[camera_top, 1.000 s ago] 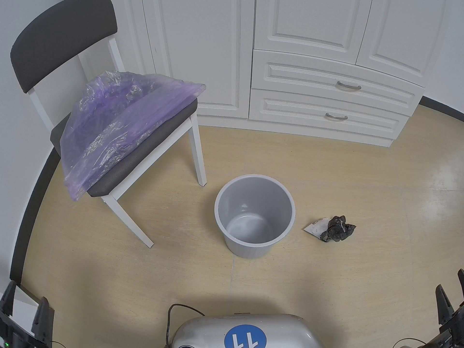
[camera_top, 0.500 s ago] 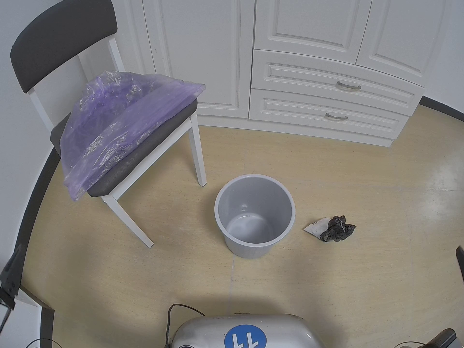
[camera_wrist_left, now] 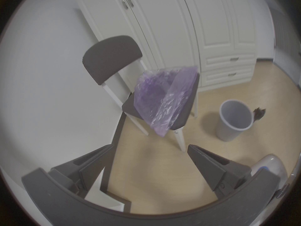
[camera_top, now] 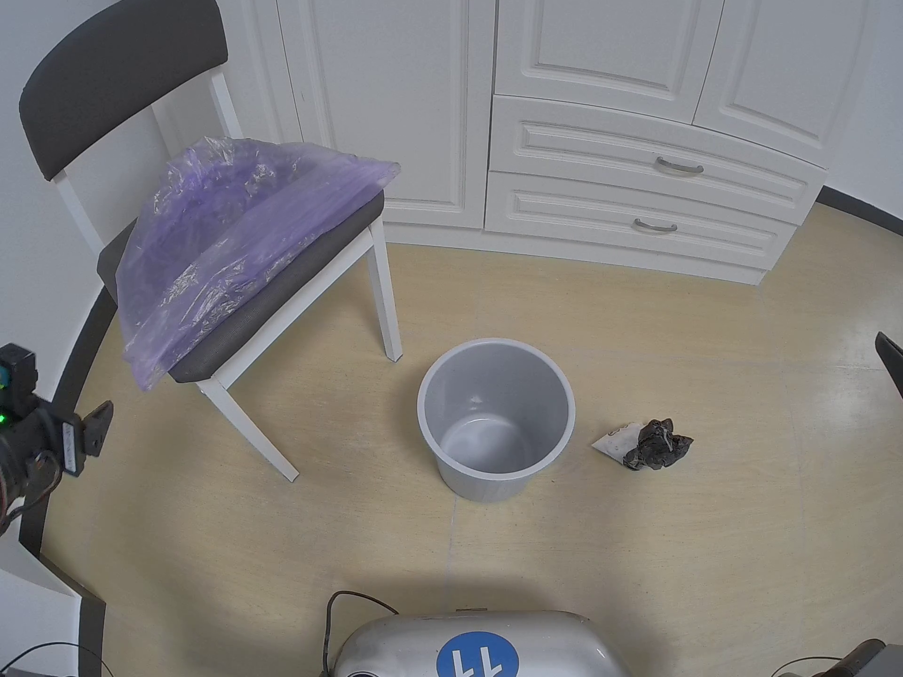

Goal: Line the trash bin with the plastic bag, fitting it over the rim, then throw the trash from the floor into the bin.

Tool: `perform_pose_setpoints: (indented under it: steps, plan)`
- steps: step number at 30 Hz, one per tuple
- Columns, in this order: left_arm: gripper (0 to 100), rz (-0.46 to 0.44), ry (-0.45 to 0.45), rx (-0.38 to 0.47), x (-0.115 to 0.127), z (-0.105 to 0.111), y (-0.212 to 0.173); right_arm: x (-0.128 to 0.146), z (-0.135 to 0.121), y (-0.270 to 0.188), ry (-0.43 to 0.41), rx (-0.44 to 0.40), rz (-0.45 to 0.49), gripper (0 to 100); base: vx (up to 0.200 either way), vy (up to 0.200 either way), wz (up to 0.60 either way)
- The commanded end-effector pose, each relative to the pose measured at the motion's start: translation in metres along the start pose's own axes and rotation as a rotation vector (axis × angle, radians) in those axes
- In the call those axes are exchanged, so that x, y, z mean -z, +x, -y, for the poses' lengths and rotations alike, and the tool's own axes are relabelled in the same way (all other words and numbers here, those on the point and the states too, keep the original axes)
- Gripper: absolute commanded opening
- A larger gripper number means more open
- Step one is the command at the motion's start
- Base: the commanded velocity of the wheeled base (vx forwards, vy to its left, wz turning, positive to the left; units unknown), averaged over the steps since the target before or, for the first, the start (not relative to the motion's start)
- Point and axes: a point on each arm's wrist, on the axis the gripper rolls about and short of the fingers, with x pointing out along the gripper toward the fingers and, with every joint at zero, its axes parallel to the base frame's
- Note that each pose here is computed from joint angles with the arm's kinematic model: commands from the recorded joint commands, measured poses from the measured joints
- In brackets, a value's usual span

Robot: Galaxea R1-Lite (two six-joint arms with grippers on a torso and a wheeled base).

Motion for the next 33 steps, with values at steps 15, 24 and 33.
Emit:
perform_pose_setpoints:
  steps: [15,24,33]
  plan:
    - [100,-0.128,0.197,-0.155,-0.018,0.042,0.132,-0.002,0.0,0.028,-0.014,-0.072,-0.022,100,0.0,0.0,0.0]
    - [100,-0.102,0.18,-0.16,-0.032,0.046,0.15,0.001,0.001,0.032,-0.013,-0.065,-0.039,100,0.0,0.0,0.0]
    - [100,-0.076,0.17,-0.172,-0.035,0.051,0.168,0.001,0.002,0.032,-0.012,-0.063,-0.042,100,0.0,0.0,0.0]
